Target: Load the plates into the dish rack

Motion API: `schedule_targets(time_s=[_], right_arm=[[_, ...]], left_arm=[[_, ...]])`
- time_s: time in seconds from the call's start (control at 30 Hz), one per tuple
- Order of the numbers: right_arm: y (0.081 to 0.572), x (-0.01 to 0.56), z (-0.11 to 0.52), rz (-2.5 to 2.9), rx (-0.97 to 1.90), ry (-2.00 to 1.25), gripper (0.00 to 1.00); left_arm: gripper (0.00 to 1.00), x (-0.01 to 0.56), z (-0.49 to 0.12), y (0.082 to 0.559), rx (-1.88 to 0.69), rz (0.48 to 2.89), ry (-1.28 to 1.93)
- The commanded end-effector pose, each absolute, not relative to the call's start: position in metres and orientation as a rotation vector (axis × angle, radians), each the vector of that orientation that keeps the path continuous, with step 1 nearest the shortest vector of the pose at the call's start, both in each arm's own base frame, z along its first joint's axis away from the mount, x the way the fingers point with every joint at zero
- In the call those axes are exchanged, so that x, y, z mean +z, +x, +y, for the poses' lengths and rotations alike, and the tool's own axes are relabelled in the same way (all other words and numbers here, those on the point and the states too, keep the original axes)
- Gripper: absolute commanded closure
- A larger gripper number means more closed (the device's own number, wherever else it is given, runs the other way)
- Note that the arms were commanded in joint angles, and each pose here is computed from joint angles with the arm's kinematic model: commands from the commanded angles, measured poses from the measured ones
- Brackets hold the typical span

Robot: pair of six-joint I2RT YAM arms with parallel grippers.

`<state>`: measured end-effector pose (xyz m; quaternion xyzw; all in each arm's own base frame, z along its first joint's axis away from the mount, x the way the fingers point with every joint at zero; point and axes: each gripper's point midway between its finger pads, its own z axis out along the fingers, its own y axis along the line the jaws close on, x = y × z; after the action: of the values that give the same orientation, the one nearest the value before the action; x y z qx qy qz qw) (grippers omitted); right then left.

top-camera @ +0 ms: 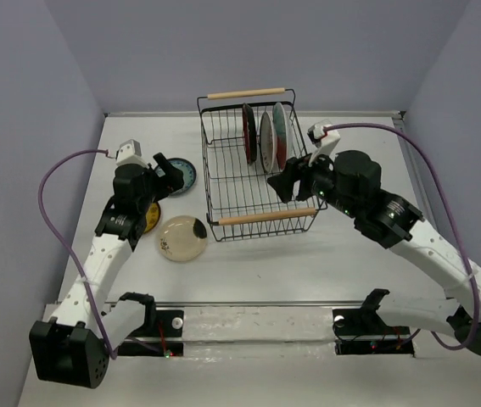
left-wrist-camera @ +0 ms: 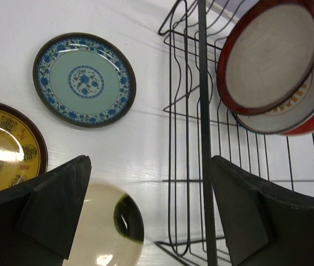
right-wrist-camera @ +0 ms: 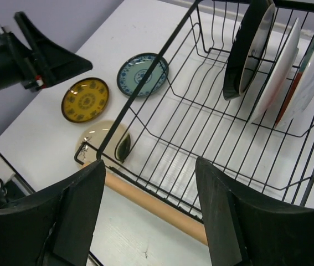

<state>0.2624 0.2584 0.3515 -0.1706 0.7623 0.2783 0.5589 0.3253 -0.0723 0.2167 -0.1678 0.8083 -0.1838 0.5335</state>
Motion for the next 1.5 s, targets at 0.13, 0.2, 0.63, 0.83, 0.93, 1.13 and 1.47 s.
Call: schedule_targets(time_s=[0.13, 0.2, 0.63, 0.83, 0.93, 1.13, 1.47], right_arm=[[0.228, 0.376, 0.239, 1.692, 0.753, -0.421, 0.26], [0.224, 0.377, 0.236, 1.694, 0.764, -0.414, 0.26], [0.218, 0.367, 0.235, 1.713, 0.781, -0.422, 0.33], [0.218, 0.365, 0.236, 1.717, 0.78, -0.427, 0.34], [0.22, 0.365, 0.238, 1.72, 0.779, -0.427, 0.34], [0.222, 0.364, 0.242, 1.731, 0.785, -0.43, 0.34], [0.224, 0.371, 0.257, 1.717, 0.86, -0.417, 0.35]], left_arm=[[0.18, 0.244, -0.044, 0.383, -0.383, 1.797, -0.56], [0.18, 0.229, -0.029, 0.402, -0.335, 1.836, -0.589], [0.29, 0.123, 0.034, 0.46, -0.189, 2.095, -0.637], [0.33, 0.099, 0.027, 0.474, -0.281, 2.16, -0.604], [0.36, 0.087, 0.024, 0.48, -0.301, 2.189, -0.592], [0.42, 0.06, 0.02, 0.483, -0.33, 2.251, -0.606], [0.88, 0.038, 0.025, 0.478, -0.318, 2.29, -0.635]])
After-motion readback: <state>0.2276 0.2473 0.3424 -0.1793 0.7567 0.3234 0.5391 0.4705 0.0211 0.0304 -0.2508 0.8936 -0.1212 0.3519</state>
